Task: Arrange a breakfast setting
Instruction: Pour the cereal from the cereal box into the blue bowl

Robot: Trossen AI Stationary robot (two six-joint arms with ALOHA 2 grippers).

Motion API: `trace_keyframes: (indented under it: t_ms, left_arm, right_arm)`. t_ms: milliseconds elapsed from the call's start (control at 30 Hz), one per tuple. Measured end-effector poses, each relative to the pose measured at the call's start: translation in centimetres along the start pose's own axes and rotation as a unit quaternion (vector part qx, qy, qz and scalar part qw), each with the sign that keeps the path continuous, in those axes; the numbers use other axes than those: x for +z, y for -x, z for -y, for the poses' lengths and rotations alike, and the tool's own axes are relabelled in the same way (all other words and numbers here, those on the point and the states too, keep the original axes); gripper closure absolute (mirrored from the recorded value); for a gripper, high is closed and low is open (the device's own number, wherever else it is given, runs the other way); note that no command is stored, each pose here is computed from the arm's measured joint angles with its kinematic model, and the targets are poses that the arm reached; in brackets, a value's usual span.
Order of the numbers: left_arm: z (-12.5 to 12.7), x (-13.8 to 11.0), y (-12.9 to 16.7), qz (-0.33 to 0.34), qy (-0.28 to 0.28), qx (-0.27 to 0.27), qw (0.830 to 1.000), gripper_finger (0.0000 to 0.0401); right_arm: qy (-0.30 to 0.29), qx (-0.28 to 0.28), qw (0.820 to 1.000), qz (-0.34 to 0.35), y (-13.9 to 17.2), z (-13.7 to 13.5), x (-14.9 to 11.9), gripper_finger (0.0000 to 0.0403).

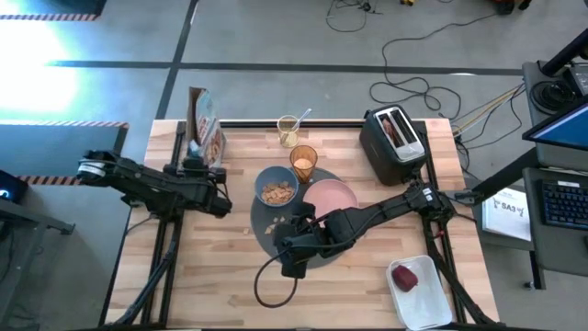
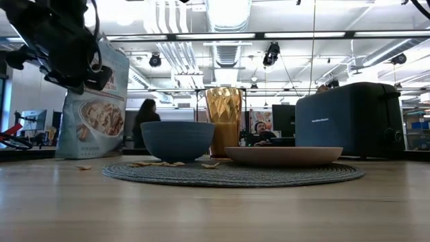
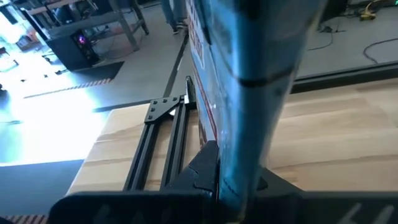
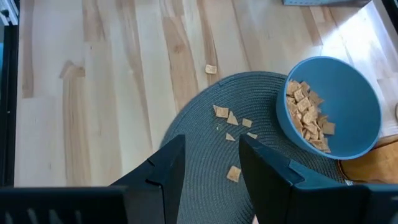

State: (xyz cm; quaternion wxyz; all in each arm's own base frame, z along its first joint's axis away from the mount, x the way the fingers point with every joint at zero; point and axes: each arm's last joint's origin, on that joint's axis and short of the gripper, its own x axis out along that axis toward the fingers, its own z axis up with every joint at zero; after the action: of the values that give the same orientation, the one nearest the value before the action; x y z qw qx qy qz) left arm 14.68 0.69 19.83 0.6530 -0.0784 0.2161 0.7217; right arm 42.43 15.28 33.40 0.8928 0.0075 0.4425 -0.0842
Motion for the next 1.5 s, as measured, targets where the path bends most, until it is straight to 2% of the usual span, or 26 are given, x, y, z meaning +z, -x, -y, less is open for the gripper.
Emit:
trace_keyframes:
  t_ms: [167,300,800,1000,1333,1500]
  left_arm:
    - [0.8,-0.3,0.1,-0.004,0.000,0.009,1.000,0.0396]
    - [1.1,-0.4,0.1,-0.016,0.005,0.015,1.000,0.0372]
    - [0.9,-0.5,0.2,-0.059,-0.023,0.024,0.998,0.0231]
    - [1.4,-0.8,0.1,-0.065,0.002,0.010,0.998,0.0190]
    - [2.7,-2.9,-0.6,-0.080,-0.010,0.012,0.997,0.0165]
    - [3.3,-4.1,-1.0,-0.070,-0.010,0.036,0.997,0.0165]
  right_arm:
    - [0.000,0.000,1.000,0.000,0.0,0.0,0.0,0.0262]
    - [0.001,-0.001,1.000,0.001,0.0,0.0,0.0,0.0261]
    - [0.001,0.000,1.000,0.005,0.0,0.0,0.1,0.0262]
    - [0.001,0.000,1.000,0.005,0.0,0.0,0.1,0.0261]
    - [0.001,0.000,1.000,0.005,0.0,0.0,0.1,0.0262]
    - [0.001,0.000,1.000,0.005,0.0,0.0,0.1,0.0262]
